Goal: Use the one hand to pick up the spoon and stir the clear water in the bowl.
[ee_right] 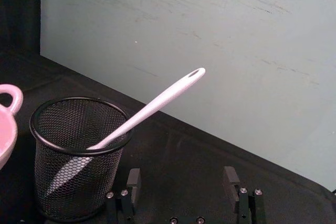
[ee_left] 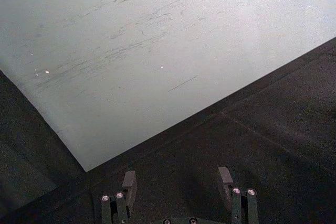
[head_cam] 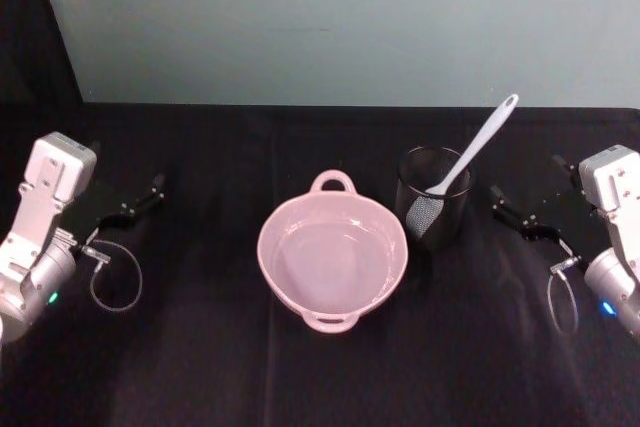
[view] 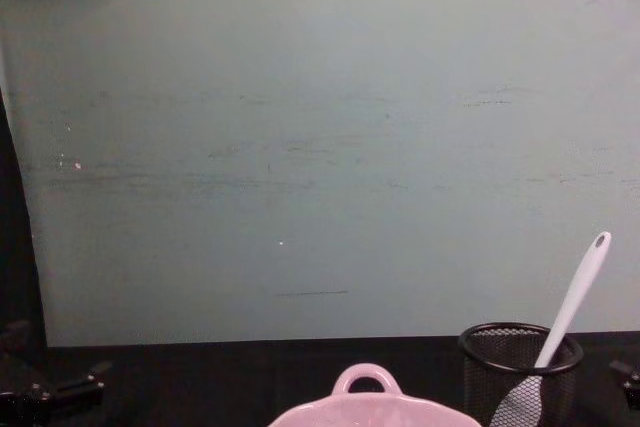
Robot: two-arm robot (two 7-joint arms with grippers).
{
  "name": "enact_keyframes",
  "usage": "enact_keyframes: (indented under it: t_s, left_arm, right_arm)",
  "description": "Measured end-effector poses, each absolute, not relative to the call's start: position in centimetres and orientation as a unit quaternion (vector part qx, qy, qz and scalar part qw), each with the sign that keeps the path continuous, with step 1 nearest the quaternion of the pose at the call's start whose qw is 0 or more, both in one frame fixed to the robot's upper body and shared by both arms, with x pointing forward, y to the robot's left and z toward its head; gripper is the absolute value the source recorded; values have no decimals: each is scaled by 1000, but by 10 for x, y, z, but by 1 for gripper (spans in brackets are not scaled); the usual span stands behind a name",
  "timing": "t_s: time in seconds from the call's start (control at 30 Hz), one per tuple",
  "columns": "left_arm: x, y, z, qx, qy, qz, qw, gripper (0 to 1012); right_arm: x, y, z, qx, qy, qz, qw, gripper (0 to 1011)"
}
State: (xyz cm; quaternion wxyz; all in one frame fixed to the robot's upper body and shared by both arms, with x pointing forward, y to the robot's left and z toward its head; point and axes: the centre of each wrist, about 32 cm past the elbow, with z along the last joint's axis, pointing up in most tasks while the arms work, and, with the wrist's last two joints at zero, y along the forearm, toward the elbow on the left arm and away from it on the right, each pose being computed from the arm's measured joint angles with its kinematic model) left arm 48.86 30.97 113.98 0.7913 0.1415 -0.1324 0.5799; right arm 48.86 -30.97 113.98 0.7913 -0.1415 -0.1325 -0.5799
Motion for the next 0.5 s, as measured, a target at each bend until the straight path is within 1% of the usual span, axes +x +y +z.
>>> enact_keyframes:
  t_s: [0.5]
  left_arm:
    - [489,310,1140,142,-132,580,791,1011]
  right_arm:
    - [489,-310,1140,-141,-132,-580,791,1003]
